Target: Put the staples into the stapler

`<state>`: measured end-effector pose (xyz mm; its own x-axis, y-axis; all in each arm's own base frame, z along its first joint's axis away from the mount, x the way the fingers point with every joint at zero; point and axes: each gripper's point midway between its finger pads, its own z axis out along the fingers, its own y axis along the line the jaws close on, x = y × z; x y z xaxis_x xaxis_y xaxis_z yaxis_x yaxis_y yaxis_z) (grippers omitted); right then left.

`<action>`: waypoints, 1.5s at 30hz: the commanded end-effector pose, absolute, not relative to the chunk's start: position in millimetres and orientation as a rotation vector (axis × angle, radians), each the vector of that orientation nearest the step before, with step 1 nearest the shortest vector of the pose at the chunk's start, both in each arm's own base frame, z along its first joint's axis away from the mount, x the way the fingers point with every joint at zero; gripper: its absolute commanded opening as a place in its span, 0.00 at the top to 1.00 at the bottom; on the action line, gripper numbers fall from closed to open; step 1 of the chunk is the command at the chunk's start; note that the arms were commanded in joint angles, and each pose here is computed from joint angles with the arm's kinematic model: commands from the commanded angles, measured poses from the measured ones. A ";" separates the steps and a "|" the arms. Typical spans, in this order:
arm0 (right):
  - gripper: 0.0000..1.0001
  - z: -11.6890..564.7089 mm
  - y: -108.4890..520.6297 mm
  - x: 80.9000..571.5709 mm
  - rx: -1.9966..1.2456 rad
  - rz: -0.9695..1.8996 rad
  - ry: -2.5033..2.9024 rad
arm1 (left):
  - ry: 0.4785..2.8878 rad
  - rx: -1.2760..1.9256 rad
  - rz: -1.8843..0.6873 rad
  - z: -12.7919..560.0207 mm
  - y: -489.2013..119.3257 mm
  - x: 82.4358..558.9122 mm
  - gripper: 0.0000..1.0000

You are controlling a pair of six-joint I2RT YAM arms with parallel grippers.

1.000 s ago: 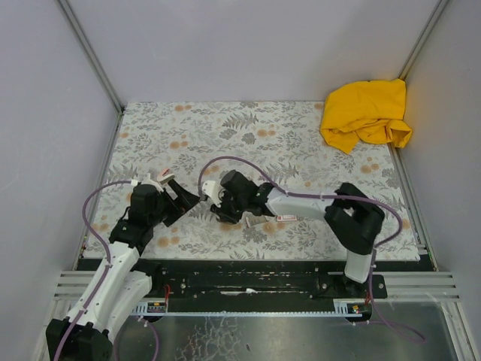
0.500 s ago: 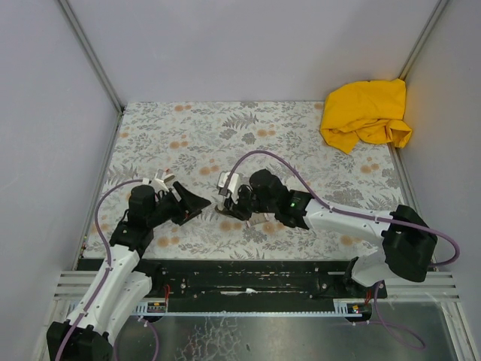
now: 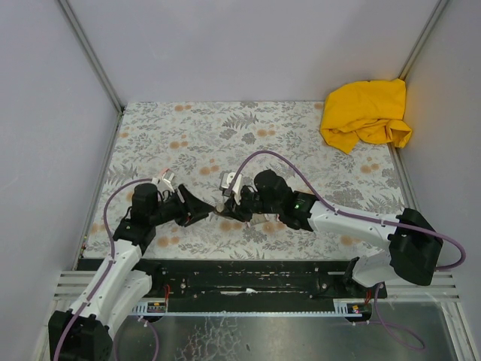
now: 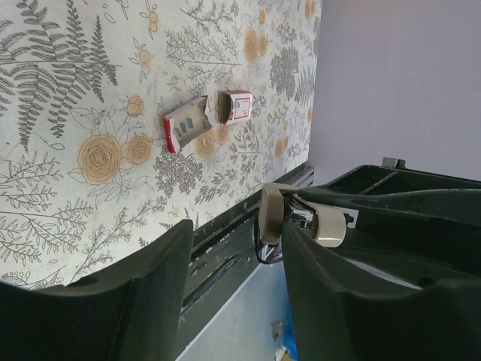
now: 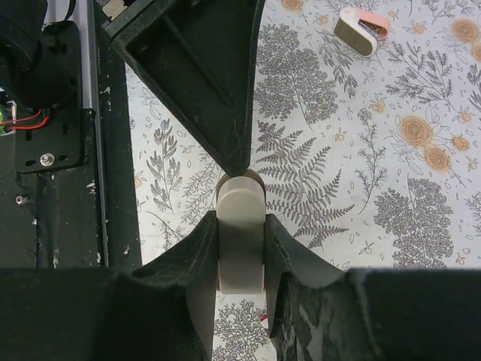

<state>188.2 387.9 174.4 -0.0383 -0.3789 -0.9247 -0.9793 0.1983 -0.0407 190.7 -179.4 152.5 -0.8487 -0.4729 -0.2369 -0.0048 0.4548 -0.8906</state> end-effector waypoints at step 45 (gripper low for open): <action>1.00 232.9 385.3 195.7 -1.141 0.871 1.368 | 2.137 -0.360 -1.700 155.6 -212.3 177.3 1.00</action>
